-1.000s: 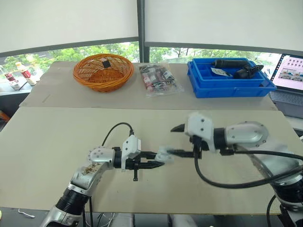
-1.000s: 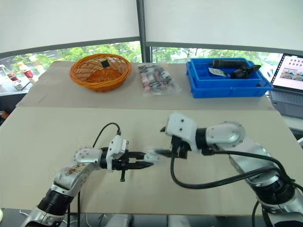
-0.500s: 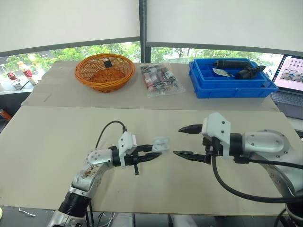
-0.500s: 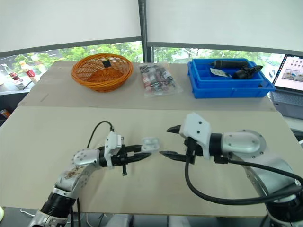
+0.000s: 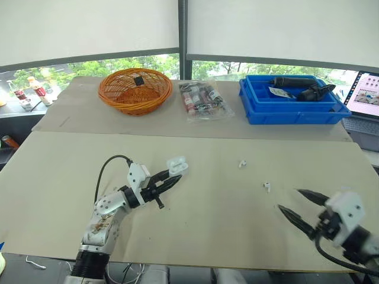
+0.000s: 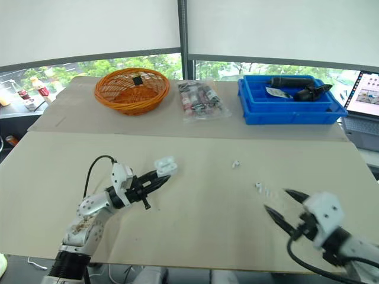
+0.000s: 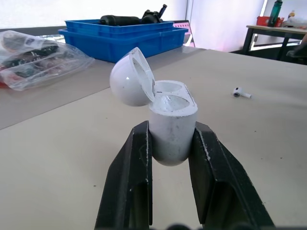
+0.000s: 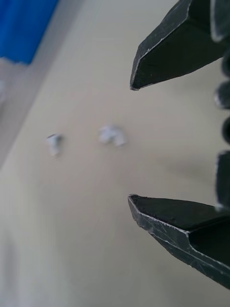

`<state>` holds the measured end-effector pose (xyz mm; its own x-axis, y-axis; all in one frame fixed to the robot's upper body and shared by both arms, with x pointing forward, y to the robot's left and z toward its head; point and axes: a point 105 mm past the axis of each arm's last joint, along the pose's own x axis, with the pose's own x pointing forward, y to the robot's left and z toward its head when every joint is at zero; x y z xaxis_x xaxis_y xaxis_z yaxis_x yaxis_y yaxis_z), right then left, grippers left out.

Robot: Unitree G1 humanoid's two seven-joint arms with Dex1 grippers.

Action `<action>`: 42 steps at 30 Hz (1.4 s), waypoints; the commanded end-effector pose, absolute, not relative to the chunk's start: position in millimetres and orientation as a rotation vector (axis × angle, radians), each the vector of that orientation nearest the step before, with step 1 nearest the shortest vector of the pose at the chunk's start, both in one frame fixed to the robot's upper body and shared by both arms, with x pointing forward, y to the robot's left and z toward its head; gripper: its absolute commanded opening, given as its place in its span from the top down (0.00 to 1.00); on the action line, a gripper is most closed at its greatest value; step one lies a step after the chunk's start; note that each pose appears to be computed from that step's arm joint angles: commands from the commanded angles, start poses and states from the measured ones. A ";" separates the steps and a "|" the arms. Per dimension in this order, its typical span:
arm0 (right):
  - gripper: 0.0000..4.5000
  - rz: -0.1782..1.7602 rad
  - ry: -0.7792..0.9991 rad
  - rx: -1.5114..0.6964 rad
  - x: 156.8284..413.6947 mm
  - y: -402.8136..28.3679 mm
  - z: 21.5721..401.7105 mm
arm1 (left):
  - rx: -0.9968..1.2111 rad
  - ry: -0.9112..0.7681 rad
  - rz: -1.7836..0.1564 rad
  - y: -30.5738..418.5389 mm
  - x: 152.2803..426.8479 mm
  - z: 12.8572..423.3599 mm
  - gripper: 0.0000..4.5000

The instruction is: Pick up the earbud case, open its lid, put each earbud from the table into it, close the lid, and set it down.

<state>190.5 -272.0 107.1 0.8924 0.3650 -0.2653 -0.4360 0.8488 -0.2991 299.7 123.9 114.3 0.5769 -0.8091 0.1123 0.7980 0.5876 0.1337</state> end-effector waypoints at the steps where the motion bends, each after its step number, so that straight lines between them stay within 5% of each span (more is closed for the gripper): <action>1: 0.15 0.376 0.195 -0.403 179.3 -285.9 104.4 | 0.097 -0.212 -0.914 130.6 300.9 122.6 0.88; 4: 0.00 0.365 0.224 -0.387 172.4 -290.8 94.8 | 0.104 -0.210 -0.917 131.1 300.2 121.4 0.88; 10: 0.00 0.369 0.161 -0.405 188.0 -276.3 98.0 | 0.110 -0.206 -0.923 130.9 300.4 119.9 0.88; 19: 0.00 0.325 -0.045 -0.327 273.6 -194.4 139.0 | 0.121 -0.197 -0.941 126.4 301.9 118.8 0.88; 30: 0.00 -0.009 0.088 -0.145 361.7 -155.2 131.8 | 0.133 -0.193 -0.955 122.1 301.0 118.6 0.88; 42: 0.00 -0.092 0.241 0.016 369.4 -146.8 91.0 | 0.147 -0.187 -0.964 121.2 300.9 117.9 0.88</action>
<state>371.4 -146.8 95.2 0.9716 -0.0907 -0.2184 0.0892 0.9959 -0.0165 301.9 123.2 108.3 0.5693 -0.8190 0.0713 0.8025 0.5724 0.1681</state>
